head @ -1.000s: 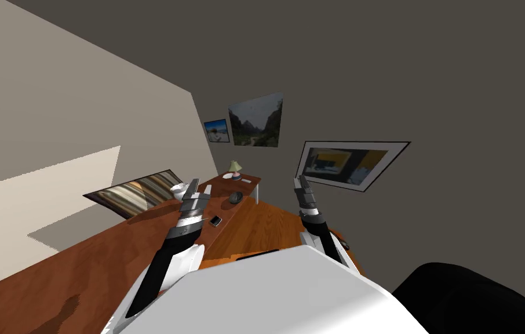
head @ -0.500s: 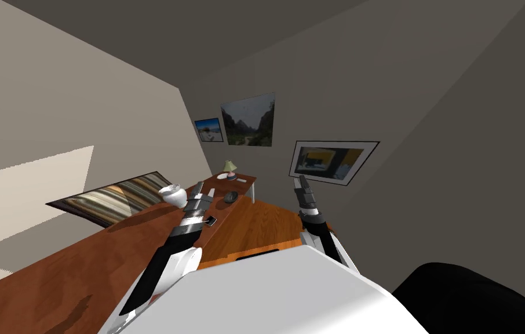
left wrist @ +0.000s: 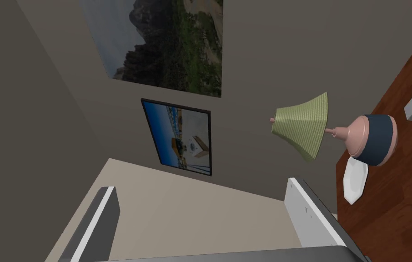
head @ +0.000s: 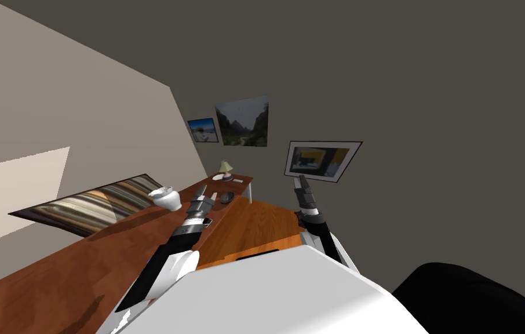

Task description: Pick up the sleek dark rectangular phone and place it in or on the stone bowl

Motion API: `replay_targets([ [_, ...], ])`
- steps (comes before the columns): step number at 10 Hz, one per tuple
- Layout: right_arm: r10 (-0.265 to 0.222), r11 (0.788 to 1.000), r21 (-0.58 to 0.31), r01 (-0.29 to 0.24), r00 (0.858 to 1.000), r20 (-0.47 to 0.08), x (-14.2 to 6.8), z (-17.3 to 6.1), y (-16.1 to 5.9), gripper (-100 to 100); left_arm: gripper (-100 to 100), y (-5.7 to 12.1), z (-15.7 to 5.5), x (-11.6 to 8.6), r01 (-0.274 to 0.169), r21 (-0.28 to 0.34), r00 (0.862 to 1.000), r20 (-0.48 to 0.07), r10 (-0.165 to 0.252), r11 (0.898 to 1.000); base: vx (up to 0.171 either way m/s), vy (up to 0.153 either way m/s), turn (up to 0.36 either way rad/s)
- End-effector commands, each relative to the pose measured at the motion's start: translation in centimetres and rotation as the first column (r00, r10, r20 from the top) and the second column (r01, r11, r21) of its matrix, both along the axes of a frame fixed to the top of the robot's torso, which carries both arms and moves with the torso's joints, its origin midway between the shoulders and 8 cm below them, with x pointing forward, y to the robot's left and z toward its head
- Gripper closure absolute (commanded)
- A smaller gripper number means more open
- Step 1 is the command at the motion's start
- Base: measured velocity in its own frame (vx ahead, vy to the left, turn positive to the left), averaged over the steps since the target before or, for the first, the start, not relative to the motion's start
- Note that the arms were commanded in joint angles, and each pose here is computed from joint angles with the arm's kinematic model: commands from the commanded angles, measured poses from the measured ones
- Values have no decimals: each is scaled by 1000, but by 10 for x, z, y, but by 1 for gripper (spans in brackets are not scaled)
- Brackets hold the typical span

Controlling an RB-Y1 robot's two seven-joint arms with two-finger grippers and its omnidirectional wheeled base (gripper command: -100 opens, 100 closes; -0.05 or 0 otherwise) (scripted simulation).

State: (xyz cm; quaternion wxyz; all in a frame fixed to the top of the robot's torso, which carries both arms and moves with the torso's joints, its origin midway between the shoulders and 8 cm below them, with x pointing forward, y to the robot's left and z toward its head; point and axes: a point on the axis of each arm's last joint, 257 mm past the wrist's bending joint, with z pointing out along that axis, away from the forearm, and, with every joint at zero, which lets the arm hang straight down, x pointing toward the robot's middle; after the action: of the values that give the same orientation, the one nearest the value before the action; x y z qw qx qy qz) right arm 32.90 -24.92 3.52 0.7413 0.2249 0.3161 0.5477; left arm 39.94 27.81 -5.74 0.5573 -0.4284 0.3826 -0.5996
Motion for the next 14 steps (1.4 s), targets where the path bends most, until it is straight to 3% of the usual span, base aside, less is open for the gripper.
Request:
replay_targets([
  [1, 0, 1000, 0, 0, 1000, 0, 0, 0, 0, 0, -100, 1, -21, 5, 17, -32, 997, -69, -19, 999, -41, -28, -226],
  [2, 0, 1000, 0, 0, 1000, 0, 0, 0, 0, 0, -100, 1, -25, 6, 20, -38, 996, -84, -23, 999, -30, -20, -57],
  [4, 0, 1000, 0, 0, 1000, 0, 0, 0, 0, 0, -100, 2, -58, 9, 36, -79, 981, -188, -51, 996, -21, -35, -156],
  [5, 0, 1000, 0, 0, 1000, 0, 0, 0, 0, 0, -100, 2, -60, 10, 39, -87, 978, -200, -55, 995, -17, -20, -61],
  [7, 0, 1000, 0, 0, 1000, 0, 0, 0, 0, 0, -100, 4, -96, 8, 47, -126, 949, -303, -84, 991, -9, -19, -162],
  [8, 0, 1000, 0, 0, 1000, 0, 0, 0, 0, 0, -100, 2, -101, 8, 50, -131, 942, -322, -90, 990, -3, -8, -61],
  [10, 0, 1000, 0, 0, 1000, 0, 0, 0, 0, 0, -100, 5, -139, 1, 50, -169, 897, -426, -118, 984, 8, -6, -147],
  [11, 0, 1000, 0, 0, 1000, 0, 0, 0, 0, 0, -100, 3, -145, 1, 52, -170, 885, -449, -124, 984, 11, 2, -77],
  [12, 0, 1000, 0, 0, 1000, 0, 0, 0, 0, 0, -100, 5, -167, -5, 50, -186, 852, -505, -139, 981, 20, 4, -120],
  [13, 0, 1000, 0, 0, 1000, 0, 0, 0, 0, 0, -100, 4, -168, -6, 50, -186, 848, -511, -140, 981, 18, 6, -72],
  [14, 0, 1000, 0, 0, 1000, 0, 0, 0, 0, 0, -100, 6, -192, -14, 47, -200, 805, -573, -155, 979, 25, 7, -138],
])
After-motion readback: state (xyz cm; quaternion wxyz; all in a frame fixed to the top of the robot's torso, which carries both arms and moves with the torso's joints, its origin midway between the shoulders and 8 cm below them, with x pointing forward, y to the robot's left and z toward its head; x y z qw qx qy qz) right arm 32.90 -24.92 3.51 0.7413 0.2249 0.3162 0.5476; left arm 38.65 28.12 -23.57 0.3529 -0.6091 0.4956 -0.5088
